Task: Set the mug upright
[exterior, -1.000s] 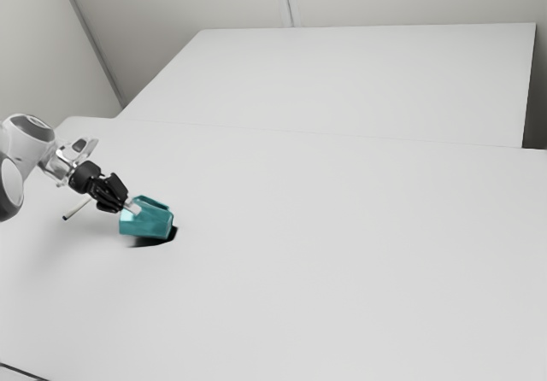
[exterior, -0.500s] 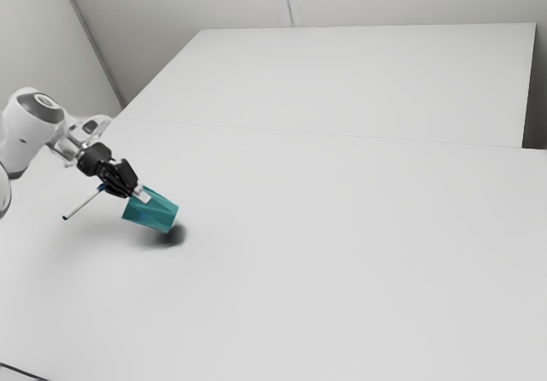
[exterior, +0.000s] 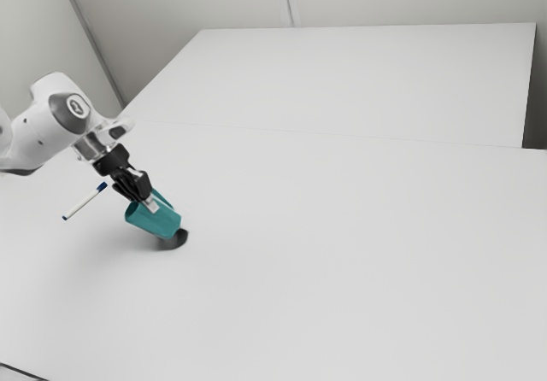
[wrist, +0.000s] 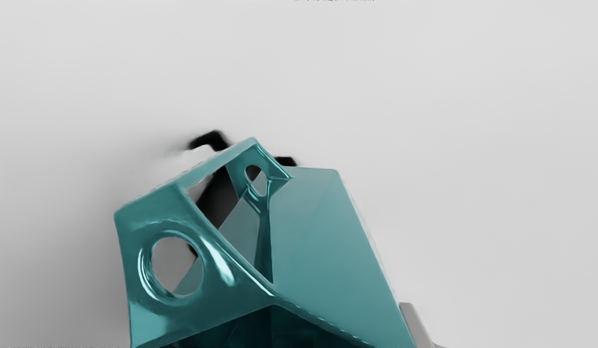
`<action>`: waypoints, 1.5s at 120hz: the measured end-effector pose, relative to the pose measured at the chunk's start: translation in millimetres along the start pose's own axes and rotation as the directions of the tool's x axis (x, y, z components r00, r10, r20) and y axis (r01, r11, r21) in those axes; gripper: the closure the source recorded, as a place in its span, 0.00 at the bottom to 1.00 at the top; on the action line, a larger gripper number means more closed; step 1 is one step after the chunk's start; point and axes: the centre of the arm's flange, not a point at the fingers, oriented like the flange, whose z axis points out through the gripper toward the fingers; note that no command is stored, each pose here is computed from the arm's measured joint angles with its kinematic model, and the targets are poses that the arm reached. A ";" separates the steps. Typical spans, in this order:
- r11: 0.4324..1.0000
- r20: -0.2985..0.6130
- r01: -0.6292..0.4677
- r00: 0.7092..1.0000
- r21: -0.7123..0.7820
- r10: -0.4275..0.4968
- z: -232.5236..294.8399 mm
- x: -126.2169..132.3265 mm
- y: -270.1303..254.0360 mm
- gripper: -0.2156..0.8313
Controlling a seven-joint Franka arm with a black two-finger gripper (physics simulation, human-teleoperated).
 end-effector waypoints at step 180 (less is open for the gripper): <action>0.906 0.228 -0.004 0.968 0.422 -0.102 54.1 37.7 83.0 0.95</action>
